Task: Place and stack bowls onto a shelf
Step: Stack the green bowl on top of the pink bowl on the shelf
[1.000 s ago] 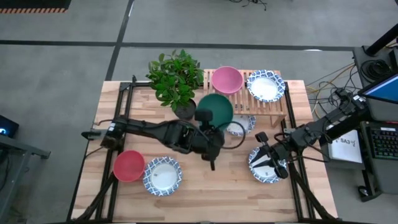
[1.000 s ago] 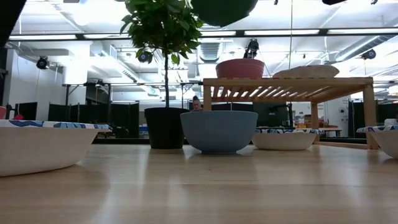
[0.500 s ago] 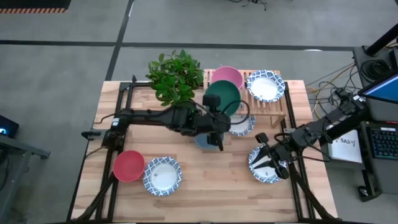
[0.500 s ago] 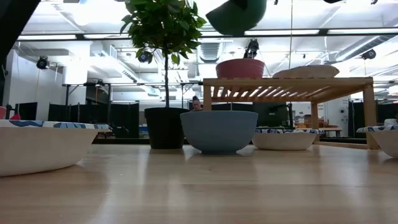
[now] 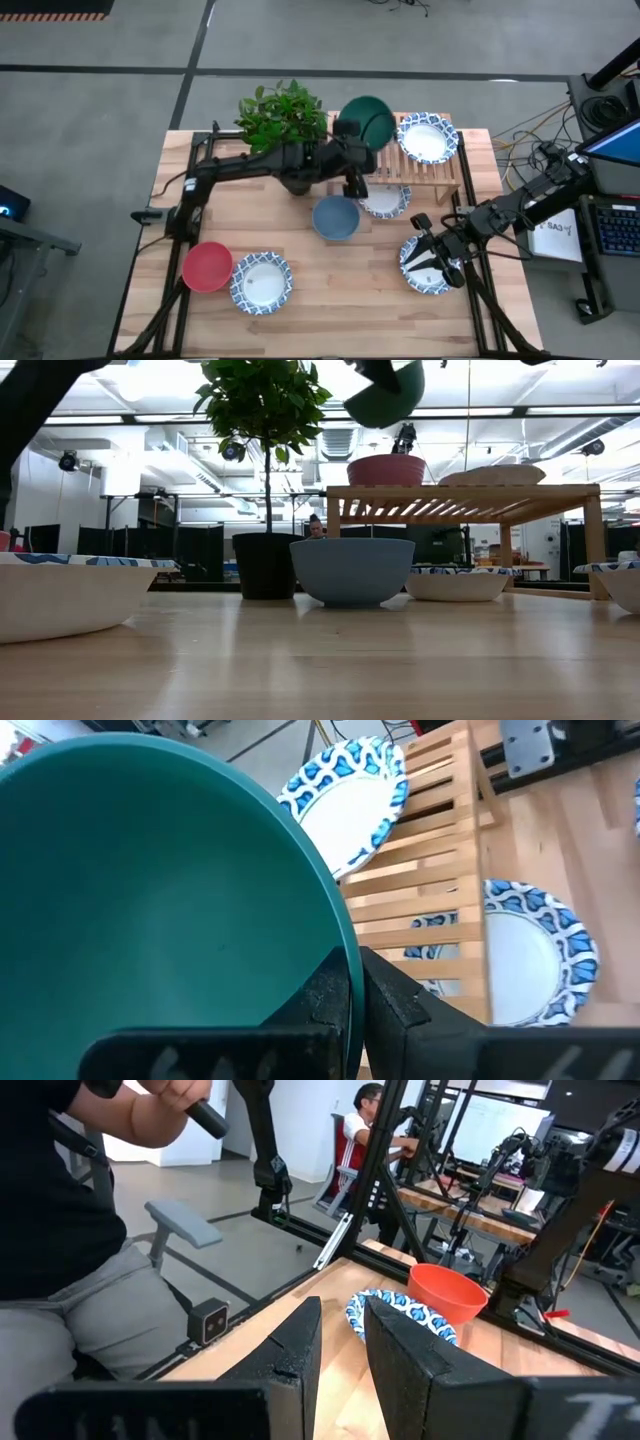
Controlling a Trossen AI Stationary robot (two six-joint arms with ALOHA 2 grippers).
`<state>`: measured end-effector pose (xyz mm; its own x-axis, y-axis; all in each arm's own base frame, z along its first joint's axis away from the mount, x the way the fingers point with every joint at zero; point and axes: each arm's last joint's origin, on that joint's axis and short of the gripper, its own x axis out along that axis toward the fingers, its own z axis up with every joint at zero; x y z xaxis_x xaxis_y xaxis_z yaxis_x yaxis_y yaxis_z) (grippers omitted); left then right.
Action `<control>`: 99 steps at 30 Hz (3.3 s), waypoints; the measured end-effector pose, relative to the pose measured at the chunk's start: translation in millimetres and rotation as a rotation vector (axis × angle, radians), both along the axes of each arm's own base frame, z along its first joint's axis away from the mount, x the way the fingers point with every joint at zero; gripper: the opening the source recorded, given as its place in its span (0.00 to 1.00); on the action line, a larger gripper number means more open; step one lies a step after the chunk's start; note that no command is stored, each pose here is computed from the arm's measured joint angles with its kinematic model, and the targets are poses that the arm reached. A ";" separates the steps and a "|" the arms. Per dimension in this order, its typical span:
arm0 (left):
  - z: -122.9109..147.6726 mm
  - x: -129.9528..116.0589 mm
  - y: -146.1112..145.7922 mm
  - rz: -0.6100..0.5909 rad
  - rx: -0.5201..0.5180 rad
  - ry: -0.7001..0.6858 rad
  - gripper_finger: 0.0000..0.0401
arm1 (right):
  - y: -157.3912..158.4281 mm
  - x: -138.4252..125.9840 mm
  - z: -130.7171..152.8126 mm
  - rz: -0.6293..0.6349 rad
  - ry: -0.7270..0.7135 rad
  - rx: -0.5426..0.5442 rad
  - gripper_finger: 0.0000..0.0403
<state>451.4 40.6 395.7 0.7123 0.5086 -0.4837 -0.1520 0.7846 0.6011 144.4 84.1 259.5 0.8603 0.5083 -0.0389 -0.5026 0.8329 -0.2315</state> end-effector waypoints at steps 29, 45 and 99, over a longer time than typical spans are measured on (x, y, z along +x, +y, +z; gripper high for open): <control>-4.8 -2.5 70.0 0.117 -0.160 -0.151 0.00 | -0.1 -0.1 0.2 -0.001 0.007 0.014 0.17; -39.9 17.1 74.4 0.133 -0.183 -0.078 0.00 | -0.2 -0.3 0.3 -0.002 0.016 0.023 0.17; -34.3 24.8 71.1 0.162 -0.235 -0.146 0.32 | -0.9 -0.8 -1.4 -0.013 0.045 0.035 0.17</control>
